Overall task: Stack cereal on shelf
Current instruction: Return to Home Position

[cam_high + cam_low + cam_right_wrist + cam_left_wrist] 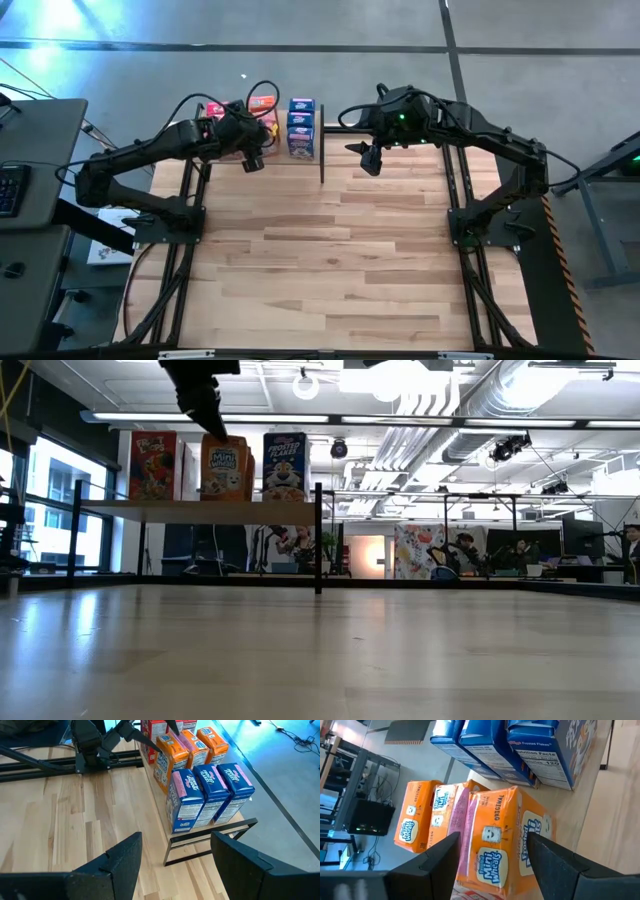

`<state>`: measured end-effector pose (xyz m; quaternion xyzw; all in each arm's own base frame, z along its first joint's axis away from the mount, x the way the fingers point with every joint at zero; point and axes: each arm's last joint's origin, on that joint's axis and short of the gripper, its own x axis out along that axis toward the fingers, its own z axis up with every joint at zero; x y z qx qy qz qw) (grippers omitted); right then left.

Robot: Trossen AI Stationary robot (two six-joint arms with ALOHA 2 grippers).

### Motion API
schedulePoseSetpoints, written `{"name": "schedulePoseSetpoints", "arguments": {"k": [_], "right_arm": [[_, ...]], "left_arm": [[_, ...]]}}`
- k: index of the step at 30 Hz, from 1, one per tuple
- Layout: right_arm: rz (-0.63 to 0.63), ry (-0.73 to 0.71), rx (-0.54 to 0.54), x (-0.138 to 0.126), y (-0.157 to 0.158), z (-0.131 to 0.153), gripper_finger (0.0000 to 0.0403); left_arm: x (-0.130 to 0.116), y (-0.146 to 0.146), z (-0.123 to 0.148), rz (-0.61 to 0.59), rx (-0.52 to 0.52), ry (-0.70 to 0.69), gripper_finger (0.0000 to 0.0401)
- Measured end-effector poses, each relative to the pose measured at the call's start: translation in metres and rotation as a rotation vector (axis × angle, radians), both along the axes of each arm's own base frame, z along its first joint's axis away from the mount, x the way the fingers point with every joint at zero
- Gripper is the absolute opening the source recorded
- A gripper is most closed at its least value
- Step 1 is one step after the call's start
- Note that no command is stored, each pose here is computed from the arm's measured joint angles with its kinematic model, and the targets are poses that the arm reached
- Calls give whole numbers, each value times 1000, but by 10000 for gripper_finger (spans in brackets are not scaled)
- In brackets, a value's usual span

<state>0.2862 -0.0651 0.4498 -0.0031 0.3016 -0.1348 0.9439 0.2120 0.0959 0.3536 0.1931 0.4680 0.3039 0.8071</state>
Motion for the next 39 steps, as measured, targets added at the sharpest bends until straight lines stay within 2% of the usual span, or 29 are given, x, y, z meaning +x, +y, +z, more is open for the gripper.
{"name": "schedulePoseSetpoints", "arguments": {"k": [6, 11, 15, 22, 31, 35, 39], "right_arm": [[0, 0, 0, 0, 0, 0, 229], [1, 0, 0, 0, 0, 0, 229], [20, 8, 11, 0, 1, -1, 229], [124, 63, 54, -3, 4, -6, 229], [120, 64, 56, -4, 5, -5, 229], [114, 68, 52, -4, 4, -8, 229], [114, 52, 50, -2, 3, -29, 229]], "left_arm": [[0, -4, 24, -13, 27, -66, 218], [-3, -14, 52, -16, 23, -176, 218], [-15, -26, 66, -38, -31, -234, 218], [-56, -54, 81, -195, -196, -428, 218], [-106, -73, 78, -251, -242, -571, 218], [-115, -77, 65, -268, -264, -584, 218], [-117, -81, 46, -296, -286, -609, 218]]}}
